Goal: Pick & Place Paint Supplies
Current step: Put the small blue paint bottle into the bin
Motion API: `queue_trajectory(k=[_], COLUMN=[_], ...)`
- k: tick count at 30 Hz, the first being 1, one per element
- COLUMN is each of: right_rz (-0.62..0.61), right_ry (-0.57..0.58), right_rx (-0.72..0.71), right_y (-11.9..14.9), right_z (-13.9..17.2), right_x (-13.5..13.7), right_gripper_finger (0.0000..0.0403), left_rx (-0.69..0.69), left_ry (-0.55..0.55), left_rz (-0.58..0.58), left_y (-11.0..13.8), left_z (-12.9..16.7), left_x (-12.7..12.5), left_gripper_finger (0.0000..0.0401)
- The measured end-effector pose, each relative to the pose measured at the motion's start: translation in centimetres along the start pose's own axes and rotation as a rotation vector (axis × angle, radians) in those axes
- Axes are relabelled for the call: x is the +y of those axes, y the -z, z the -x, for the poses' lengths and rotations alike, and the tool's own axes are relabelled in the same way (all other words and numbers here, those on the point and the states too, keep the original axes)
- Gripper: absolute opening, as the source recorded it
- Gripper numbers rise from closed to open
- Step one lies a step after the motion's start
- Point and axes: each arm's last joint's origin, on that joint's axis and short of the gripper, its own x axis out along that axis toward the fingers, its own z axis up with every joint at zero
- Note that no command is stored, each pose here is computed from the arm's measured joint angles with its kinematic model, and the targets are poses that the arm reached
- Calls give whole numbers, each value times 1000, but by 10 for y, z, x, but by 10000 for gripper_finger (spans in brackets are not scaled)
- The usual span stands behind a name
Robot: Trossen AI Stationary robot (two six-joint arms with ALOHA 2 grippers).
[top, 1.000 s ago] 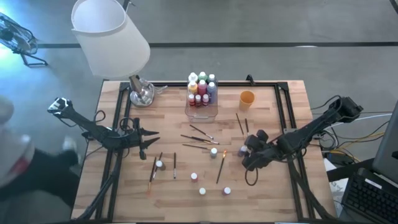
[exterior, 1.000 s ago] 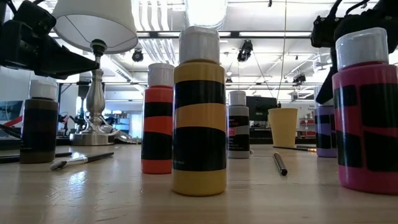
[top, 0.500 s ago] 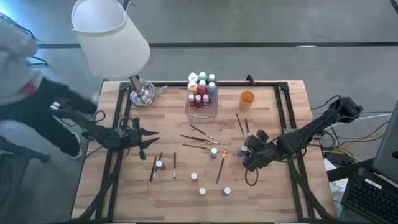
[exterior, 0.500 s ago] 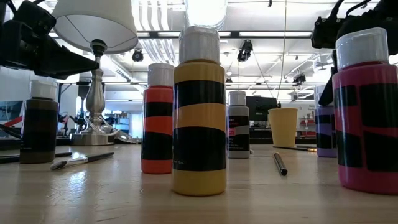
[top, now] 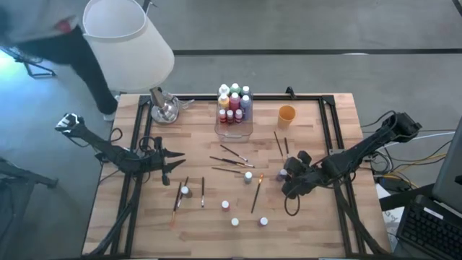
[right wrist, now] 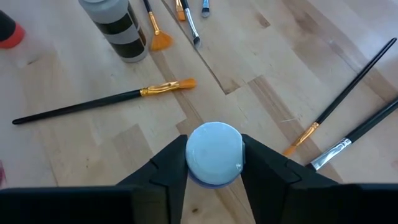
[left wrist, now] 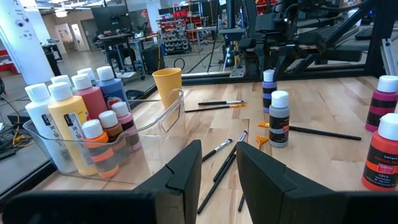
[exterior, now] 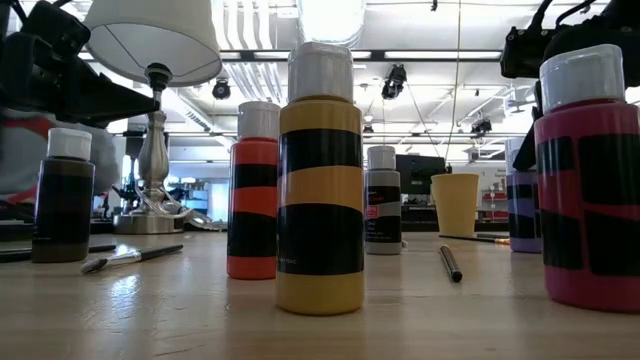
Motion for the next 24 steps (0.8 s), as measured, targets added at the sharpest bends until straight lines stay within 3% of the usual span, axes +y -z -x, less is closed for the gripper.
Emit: queue_trajectory(k=[11,24], right_rz=[15,142], right_ry=[-37,-72], right_rx=[-13,-177], right_y=[-8,-78], right_z=[8,36], right_x=[4,14], right_gripper_finger=[113,111], left_rx=[0,0], left_ry=[-1,0], left_rz=[0,0], left_y=[0,0], left_z=[0,0], left_x=[0,0], left_gripper_finger=[108,108])
